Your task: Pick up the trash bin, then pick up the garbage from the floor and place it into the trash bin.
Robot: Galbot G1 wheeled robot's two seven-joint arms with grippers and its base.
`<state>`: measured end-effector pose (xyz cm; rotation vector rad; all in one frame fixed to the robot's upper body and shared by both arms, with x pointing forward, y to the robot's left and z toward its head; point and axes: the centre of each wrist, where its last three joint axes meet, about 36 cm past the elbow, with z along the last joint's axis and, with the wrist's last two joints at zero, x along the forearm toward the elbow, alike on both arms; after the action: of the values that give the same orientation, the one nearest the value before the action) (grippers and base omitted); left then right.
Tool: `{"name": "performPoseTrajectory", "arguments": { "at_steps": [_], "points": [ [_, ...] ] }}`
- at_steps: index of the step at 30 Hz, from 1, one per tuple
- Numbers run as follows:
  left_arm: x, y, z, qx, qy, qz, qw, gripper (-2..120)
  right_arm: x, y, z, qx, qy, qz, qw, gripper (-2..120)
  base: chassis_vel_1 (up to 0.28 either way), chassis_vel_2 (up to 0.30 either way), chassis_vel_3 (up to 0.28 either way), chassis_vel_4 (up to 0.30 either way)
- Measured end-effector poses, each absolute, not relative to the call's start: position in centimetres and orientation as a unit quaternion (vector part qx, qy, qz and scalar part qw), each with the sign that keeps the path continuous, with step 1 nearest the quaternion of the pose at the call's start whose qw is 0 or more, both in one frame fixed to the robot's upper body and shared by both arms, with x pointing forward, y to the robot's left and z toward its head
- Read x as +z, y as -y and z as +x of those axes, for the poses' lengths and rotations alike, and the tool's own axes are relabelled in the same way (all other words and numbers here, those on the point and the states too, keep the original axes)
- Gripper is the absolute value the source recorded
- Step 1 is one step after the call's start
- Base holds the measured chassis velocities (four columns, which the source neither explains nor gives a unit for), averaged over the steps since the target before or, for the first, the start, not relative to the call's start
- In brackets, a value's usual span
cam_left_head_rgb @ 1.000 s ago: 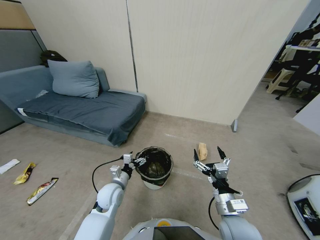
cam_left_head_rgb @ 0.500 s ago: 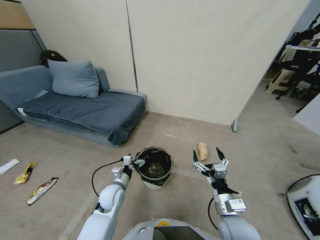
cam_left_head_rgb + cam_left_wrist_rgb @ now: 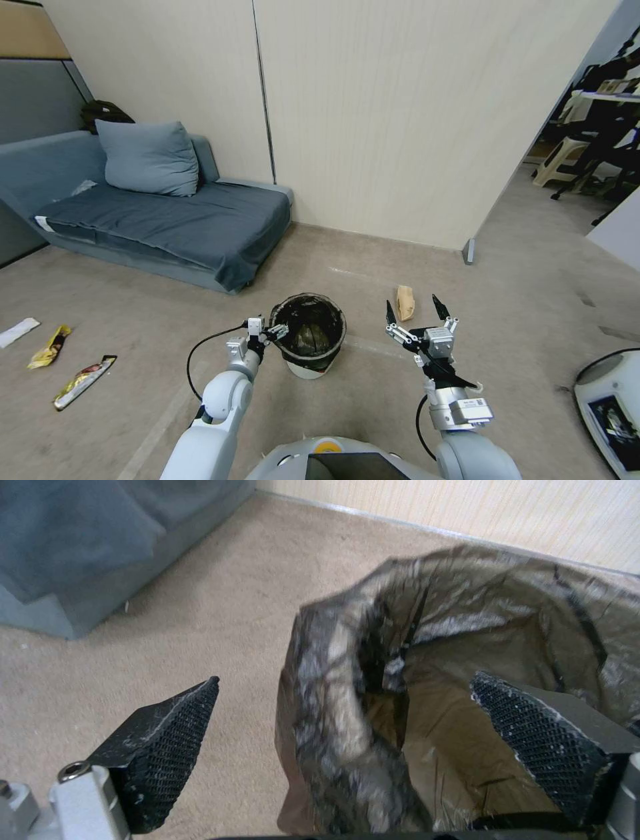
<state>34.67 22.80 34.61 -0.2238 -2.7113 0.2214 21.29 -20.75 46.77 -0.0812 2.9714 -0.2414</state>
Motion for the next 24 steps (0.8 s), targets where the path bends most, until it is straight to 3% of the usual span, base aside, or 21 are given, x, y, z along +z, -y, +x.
{"name": "performPoseTrajectory", "arguments": {
  "at_steps": [14, 22, 24],
  "points": [
    [32.6, -22.3, 34.9, 0.089, 0.967, -0.075, 0.228, 93, 46.7, 20.8, 21.3, -0.082, -0.993, -0.029, 0.082, 100, 0.0, 0.0, 0.0, 0.0],
    [32.1, -21.9, 34.7, 0.093, 0.965, -0.075, 0.234, 70, 46.7, 20.8, 21.3, -0.082, -0.993, -0.03, 0.083, 100, 0.0, 0.0, 0.0, 0.0],
    [31.9, -21.7, 34.5, 0.094, 0.964, -0.074, 0.238, 59, 46.7, 20.8, 21.2, -0.082, -0.993, -0.03, 0.082, 100, 0.0, 0.0, 0.0, 0.0]
  ]
}}
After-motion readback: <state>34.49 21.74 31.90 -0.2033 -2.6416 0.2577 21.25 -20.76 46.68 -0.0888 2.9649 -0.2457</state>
